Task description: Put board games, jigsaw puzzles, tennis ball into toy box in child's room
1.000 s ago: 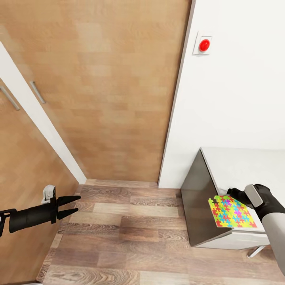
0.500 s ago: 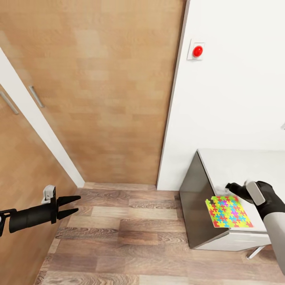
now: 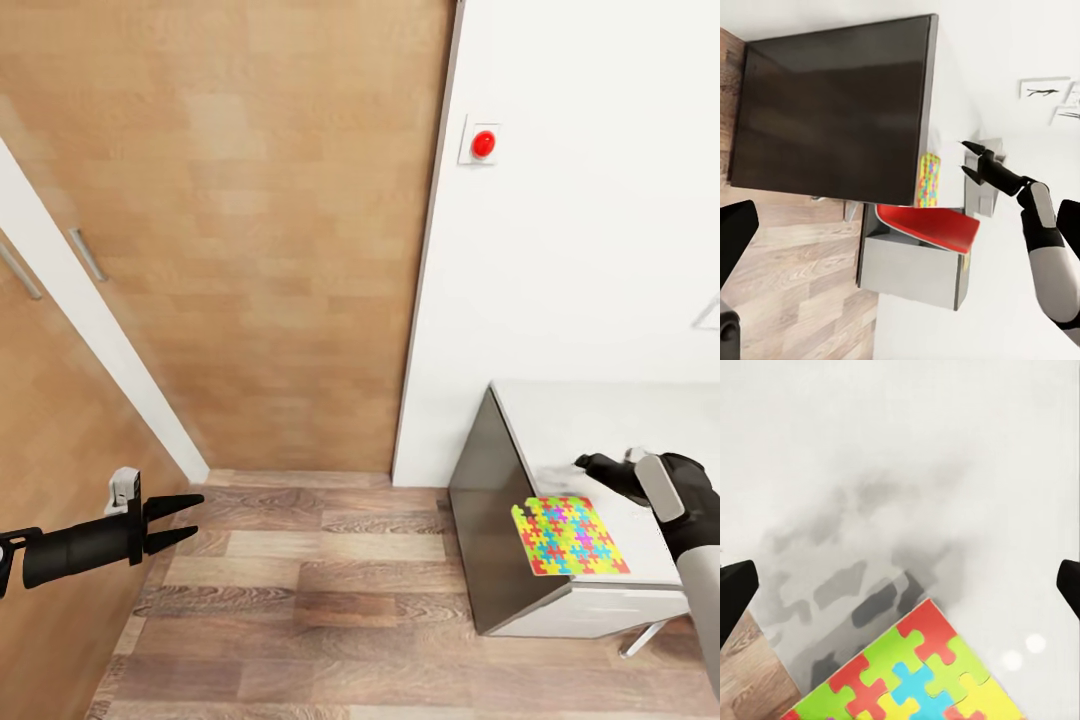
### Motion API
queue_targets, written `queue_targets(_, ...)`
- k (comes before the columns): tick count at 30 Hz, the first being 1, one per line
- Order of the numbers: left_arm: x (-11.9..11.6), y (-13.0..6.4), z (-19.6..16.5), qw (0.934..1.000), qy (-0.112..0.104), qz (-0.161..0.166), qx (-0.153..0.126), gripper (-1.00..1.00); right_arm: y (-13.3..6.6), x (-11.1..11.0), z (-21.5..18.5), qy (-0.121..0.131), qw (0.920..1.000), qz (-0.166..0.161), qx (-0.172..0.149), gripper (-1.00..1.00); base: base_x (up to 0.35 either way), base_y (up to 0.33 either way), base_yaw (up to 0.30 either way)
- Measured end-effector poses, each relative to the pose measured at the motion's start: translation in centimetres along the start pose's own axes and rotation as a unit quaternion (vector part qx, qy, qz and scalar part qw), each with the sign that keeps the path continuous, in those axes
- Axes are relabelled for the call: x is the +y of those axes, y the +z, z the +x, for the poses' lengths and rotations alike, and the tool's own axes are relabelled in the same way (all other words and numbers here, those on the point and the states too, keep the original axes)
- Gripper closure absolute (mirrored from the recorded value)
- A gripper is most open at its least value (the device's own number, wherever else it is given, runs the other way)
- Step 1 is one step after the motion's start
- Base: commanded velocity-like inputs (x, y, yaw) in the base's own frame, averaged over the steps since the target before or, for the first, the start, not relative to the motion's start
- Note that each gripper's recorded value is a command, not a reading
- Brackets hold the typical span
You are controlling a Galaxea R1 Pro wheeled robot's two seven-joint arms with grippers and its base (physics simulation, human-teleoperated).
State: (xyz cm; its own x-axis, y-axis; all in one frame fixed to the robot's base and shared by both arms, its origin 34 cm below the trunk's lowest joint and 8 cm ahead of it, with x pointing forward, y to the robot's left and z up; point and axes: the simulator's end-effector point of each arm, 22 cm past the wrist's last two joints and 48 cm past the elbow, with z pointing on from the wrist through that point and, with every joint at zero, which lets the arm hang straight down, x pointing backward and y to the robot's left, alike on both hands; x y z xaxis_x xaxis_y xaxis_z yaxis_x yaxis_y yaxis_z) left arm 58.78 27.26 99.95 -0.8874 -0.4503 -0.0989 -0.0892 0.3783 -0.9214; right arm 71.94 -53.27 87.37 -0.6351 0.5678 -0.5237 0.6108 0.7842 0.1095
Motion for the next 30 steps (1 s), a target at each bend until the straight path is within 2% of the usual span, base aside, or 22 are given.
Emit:
queue_targets(4,-0.3,-0.1,0.0,1.0000,0.002,0.002,-0.001,-1.00,-2.0,-0.4,-0.9,0.014,0.9996,-0.024,-0.008,-1.00,0.000,0.000,-0.066)
queue_targets(10,-0.7,-0.2,0.0,1.0000,0.006,0.004,-0.003,-1.00,-6.5,0.2,-2.4,0.024,0.9959,-0.083,-0.027,-1.00,0.000,0.000,-0.067)
queue_targets(11,-0.7,-0.2,0.0,1.0000,0.008,0.002,-0.003,-1.00,-7.8,0.7,-2.2,0.025,0.9936,-0.107,-0.025,-1.00,0.000,0.000,-0.067)
queue_targets(16,-0.6,-0.1,0.1,0.9999,0.016,-0.004,-0.004,-1.00,-10.8,2.2,-1.1,0.037,0.9822,-0.183,-0.023,-1.00,0.000,0.000,-0.067)
queue_targets(19,-0.7,0.0,0.2,0.9998,0.019,-0.005,-0.004,-1.00,-12.3,3.0,0.3,0.049,0.9711,-0.233,-0.018,-1.00,0.000,0.000,-0.066)
queue_targets(23,-0.9,0.1,0.3,0.9997,0.022,-0.003,-0.005,-1.00,-14.4,3.9,2.3,0.068,0.9519,-0.299,-0.008,-1.00,0.000,0.000,-0.057)
queue_targets(24,-1.0,0.2,0.4,0.9997,0.023,-0.003,-0.005,-1.00,-15.3,4.2,3.4,0.078,0.9410,-0.329,-0.001,-1.00,0.000,0.000,-0.033)
queue_targets(30,-1.3,0.1,0.4,0.9996,0.026,-0.001,-0.007,-1.00,-18.4,4.8,6.7,0.107,0.9017,-0.418,0.020,-1.00,0.000,0.000,-0.016)
